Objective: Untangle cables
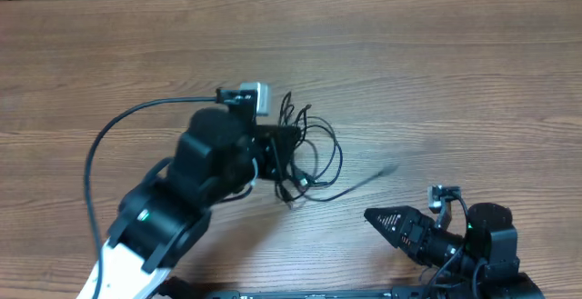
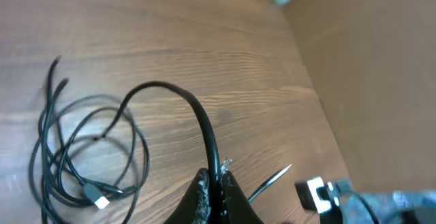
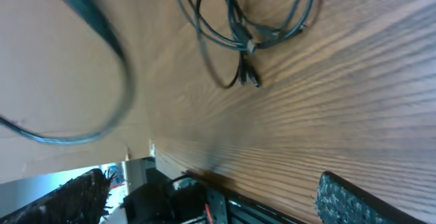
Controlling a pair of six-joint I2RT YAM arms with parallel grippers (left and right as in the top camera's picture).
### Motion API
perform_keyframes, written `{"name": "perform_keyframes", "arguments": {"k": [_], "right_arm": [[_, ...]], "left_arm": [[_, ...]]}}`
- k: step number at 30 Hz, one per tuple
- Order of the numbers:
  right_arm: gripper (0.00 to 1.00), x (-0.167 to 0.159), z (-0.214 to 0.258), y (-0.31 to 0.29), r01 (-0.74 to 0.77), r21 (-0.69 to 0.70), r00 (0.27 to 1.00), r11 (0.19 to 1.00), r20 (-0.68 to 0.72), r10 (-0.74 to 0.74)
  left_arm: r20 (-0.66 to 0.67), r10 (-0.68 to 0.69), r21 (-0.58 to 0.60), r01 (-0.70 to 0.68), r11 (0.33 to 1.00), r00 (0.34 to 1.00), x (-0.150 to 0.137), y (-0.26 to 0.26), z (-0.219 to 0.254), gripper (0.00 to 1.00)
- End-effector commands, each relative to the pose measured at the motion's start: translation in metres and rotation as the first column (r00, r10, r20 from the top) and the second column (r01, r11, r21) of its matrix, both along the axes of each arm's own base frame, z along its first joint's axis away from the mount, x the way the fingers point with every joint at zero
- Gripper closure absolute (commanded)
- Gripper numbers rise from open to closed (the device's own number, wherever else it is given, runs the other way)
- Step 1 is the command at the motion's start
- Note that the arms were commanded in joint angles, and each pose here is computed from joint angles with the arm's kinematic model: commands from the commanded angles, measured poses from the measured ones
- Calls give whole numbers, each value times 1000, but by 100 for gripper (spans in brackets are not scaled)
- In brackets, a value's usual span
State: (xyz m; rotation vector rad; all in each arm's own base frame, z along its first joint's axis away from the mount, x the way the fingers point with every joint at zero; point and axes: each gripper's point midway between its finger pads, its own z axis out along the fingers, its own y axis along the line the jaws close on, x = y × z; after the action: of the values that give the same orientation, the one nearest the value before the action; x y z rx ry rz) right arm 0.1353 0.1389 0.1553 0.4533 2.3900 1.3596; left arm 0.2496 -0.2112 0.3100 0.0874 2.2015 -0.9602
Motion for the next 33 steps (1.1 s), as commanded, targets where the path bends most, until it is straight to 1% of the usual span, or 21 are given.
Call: {"name": "perform_keyframes", "arguments": {"k": [1, 5, 8, 12, 13, 15, 18, 20, 22, 24, 25, 30, 33], "right_arm": [[5, 1, 9, 3, -3, 35, 1000, 999, 18, 2], [5, 6, 17, 4, -6, 42, 998, 999, 62, 3], [5, 8, 21, 5, -16, 51, 997, 999, 82, 11], [3, 10, 31, 9, -40, 70, 991, 997, 130, 30], [2, 11, 37, 11, -53, 79, 986, 995, 161, 40], [1, 14, 57, 16, -105, 101, 960, 989, 270, 75], [0, 18, 91, 22, -168, 118, 894, 979, 437, 100], [0, 21, 100, 22, -178, 109, 863, 978, 495, 102], [0, 25, 100, 23, -186, 70, 837, 980, 534, 121], [1, 31, 92, 23, -188, 32, 834, 982, 533, 143], [0, 36, 84, 23, -184, 16, 846, 983, 512, 150], [0, 64, 44, 23, -170, -60, 904, 984, 388, 180], [0, 75, 20, 27, -213, -80, 925, 974, 303, 227]], "left_arm": [[172, -92, 13, 91, 996, 981, -25, 8, 34, 96], [285, -80, -25, 91, 996, 955, -48, 25, 64, 96], [372, -92, -16, 105, 994, 924, -65, 36, 79, 96], [417, -105, 4, 113, 994, 903, -83, 47, 84, 96], [421, -108, 9, 115, 993, 901, -86, 50, 84, 96], [418, -111, 15, 115, 993, 902, -91, 53, 81, 96], [402, -115, 23, 116, 993, 909, -95, 56, 76, 95], [394, -117, 28, 116, 993, 912, -95, 56, 74, 96], [392, -118, 29, 115, 993, 913, -95, 56, 74, 95], [394, -117, 27, 116, 993, 912, -95, 56, 74, 96], [394, -116, 27, 115, 993, 912, -95, 56, 74, 96], [395, -114, 27, 113, 993, 911, -95, 56, 75, 96], [395, -109, 29, 106, 994, 912, -94, 57, 74, 96]]}}
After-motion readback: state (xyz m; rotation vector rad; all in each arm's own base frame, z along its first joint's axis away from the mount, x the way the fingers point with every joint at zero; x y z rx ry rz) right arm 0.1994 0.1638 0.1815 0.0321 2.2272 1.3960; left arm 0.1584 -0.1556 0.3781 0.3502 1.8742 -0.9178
